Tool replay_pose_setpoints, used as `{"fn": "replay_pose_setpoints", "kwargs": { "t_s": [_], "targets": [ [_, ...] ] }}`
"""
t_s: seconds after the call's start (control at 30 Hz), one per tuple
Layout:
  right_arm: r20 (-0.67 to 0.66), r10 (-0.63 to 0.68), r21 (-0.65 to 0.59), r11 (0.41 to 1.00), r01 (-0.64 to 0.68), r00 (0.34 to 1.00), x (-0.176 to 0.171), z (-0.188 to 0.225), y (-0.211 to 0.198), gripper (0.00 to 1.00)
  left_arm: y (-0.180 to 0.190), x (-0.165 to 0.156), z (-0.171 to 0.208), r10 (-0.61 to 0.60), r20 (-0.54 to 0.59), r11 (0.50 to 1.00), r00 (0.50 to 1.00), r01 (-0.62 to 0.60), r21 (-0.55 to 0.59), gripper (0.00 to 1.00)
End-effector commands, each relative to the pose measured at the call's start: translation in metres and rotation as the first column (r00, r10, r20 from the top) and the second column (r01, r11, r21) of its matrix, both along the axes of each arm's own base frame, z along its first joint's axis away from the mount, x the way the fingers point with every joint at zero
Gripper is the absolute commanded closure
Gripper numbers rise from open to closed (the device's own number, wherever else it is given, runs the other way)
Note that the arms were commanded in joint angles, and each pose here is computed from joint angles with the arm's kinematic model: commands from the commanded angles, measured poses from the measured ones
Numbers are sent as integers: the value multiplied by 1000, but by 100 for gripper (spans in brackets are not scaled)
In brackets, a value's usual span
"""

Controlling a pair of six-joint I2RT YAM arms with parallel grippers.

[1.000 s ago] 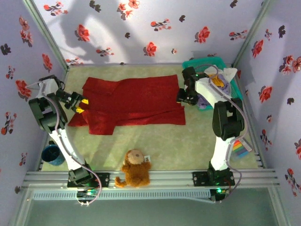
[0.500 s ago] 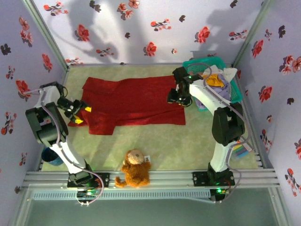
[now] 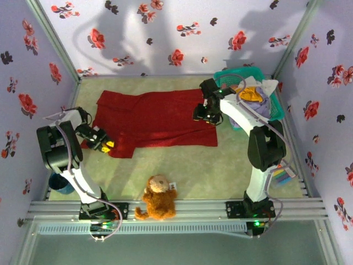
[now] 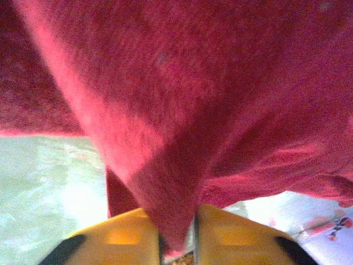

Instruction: Fold and stack the t-shirts

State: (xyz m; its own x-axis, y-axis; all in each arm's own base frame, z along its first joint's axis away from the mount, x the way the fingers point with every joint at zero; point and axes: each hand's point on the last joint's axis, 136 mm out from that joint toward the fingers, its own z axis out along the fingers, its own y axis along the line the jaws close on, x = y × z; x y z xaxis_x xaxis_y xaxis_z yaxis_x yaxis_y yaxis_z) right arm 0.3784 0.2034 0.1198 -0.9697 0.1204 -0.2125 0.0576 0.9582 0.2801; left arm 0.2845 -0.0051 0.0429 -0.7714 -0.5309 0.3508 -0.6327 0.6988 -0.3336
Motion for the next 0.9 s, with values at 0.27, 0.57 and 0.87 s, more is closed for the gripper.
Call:
{"fn": "replay_pose_setpoints", "kwargs": {
  "t_s": [0.27, 0.57, 0.87],
  "targets": [
    [-26, -6, -20, 1000, 6, 1000, -6, -12, -3, 43, 12, 105, 49, 107, 193, 993, 975, -93, -78, 100],
    [-36, -3, -31, 1000, 2, 999, -8, -15, -6, 43, 21, 193, 35, 303, 268, 946, 914, -254, -202, 66],
    [-45, -9, -34, 999, 7, 999, -15, -18, -9, 42, 29, 199, 64, 303, 381, 950, 874, -247, -189, 45]
  ]
}}
